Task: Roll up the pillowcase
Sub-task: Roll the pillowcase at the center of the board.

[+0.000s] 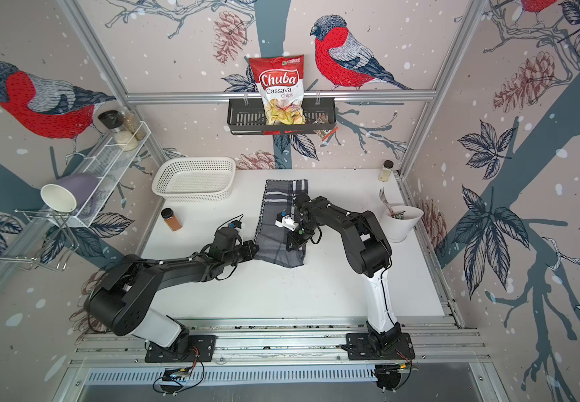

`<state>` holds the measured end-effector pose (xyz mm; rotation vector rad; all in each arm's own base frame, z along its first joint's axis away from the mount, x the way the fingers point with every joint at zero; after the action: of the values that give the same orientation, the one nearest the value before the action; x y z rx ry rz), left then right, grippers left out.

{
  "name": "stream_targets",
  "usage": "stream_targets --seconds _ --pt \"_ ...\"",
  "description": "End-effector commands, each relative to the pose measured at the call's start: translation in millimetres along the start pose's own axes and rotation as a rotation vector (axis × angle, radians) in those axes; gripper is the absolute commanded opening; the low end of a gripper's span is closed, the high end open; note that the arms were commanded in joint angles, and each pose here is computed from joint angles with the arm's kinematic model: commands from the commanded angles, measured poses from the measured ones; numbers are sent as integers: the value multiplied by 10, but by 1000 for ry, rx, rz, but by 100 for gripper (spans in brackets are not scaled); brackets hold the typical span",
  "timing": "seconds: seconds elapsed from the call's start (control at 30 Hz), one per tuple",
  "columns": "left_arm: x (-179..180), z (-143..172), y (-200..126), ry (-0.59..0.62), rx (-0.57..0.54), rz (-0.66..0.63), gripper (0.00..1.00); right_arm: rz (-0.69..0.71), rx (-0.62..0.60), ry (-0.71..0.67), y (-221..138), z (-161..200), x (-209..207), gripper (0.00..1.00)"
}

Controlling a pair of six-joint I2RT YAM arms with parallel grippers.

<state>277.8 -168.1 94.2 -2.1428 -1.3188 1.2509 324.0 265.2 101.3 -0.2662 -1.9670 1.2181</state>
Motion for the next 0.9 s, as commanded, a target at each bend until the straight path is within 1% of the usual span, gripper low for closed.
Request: stream_targets --seconds 0.0,0.03,0.07,0.1,0.13,0.2,0.27,0.33,0.4,0.47,0.5,0.53,0.57,0.6,0.63,0.7,0.73,0.77,0.83,0.87 --pt "108 41 41 -52 24 -83 0 70 13 39 9 51 -137 4" --pt "109 41 55 -54 34 -87 0 77 9 42 4 64 -159 15" --pt "108 44 68 -55 45 -88 0 86 3 45 -5 72 -174 31" --pt "102 41 81 -57 55 -86 0 98 -10 42 -16 71 -176 44" --pt "102 45 97 -59 68 -86 0 116 -30 36 -44 59 -172 53" --pt "98 42 117 -61 83 -86 0 163 -89 23 -157 -1 -142 63" --pt "88 31 121 -60 84 -81 0 236 -177 0 -353 -91 -43 67" --pt "81 29 120 -63 87 -82 0 344 -304 -17 -608 -163 111 72" --pt "64 10 113 -63 88 -79 0 420 -411 -18 -812 -135 277 74" --pt "50 -6 91 -61 86 -76 0 464 -502 -61 -958 -46 538 75" --pt "43 -9 78 -59 86 -75 0 493 -541 -129 -938 58 718 77" --pt "36 -16 65 -55 83 -75 0 533 -580 -235 -881 194 925 80" --pt "31 -22 55 -51 82 -75 0 600 -614 -321 -804 321 1077 83" --pt "29 -25 49 -50 82 -76 0 680 -647 -410 -709 452 1218 84" --pt "18 -37 48 -45 82 -73 0 760 -682 -513 -579 632 1346 89" --pt "2 -58 48 -41 83 -69 0 840 -711 -707 -311 956 1493 92" --pt "-7 -66 54 -41 85 -66 0 875 -723 -760 -213 1067 1525 95" --pt "-13 -75 57 -39 86 -64 0 892 -718 -780 -143 1125 1550 95" --pt "-19 -79 67 -40 91 -58 0 921 -659 -779 8 1140 1530 95" --pt "-25 -83 69 -37 91 -57 0 959 -634 -784 80 1131 1478 95"
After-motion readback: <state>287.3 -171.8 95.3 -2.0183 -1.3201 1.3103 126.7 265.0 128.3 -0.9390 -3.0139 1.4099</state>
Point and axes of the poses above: each gripper's point midway between its finger pads, its own y axis out along the fingers, its own x axis along the line the jaws close on, z = x × y, the point moved 8 cm from there along -y, back along the fingers, and after that the axes turned 7 degrees about y, right-handed, at the moved point
